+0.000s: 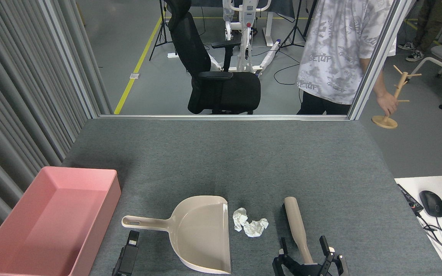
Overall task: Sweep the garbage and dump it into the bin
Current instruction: 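Grasp the dustpan handle with the left gripper and the brush handle with the right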
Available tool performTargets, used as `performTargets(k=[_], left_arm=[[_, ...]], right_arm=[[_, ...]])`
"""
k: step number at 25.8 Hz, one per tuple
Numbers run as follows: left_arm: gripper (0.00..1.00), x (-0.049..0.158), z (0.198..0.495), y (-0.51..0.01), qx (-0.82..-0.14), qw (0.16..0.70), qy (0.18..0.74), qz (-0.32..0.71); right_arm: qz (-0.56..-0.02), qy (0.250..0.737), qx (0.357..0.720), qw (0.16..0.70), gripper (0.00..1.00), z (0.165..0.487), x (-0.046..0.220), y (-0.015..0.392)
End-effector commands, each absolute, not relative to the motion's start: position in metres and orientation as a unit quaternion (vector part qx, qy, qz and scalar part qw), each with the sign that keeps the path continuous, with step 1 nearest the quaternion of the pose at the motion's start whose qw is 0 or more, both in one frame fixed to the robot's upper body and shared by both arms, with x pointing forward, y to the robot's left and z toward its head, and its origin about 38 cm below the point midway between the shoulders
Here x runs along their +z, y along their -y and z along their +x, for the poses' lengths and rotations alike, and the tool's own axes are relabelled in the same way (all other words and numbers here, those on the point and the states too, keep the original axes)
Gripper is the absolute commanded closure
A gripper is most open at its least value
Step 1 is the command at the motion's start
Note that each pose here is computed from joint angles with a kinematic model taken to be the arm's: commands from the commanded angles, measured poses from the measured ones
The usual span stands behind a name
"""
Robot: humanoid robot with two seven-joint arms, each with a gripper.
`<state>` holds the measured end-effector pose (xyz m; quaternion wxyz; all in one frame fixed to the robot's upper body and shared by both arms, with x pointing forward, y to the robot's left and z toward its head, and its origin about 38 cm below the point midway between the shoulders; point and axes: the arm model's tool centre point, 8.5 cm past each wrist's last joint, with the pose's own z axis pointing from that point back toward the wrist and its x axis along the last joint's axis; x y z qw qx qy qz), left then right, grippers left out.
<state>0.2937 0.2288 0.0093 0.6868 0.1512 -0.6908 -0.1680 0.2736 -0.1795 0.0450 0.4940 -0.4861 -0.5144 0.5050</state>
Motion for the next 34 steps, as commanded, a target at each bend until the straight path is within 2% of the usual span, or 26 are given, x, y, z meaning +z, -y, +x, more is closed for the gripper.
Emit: performTargets(k=[1,8,14,21,29,33,34], left_arm=[[0.00,0.005,0.300,-0.227,-0.167,0.687,0.692,0.147],[0.00,0.016,0.318,-0.228,-0.167,0.675,0.702,0.154],[0.00,0.011,0.325,-0.228,-0.167,0.679,0.698,0.153],[0.00,0.017,0.340,-0.238,-0.160,0.674,0.702,0.165],[0.00,0.016,0.340,-0.238,-0.160,0.675,0.701,0.164],[0.00,0.014,0.340,-0.237,-0.159,0.677,0.700,0.162],[0.00,0.014,0.341,-0.237,-0.159,0.677,0.700,0.162]], right_arm=[[-0.489,0.498,0.506,0.508,0.01,0.271,0.035,0.183],[-0.492,0.486,0.504,0.518,0.01,0.271,0.030,0.185],[-0.490,0.484,0.513,0.512,0.01,0.263,0.029,0.187],[-0.486,0.486,0.521,0.506,0.01,0.254,0.027,0.186],[-0.481,0.475,0.535,0.506,0.01,0.237,0.015,0.191],[-0.480,0.485,0.487,0.545,0.01,0.229,0.014,0.201],[-0.482,0.484,0.485,0.546,0.01,0.222,0.011,0.200]])
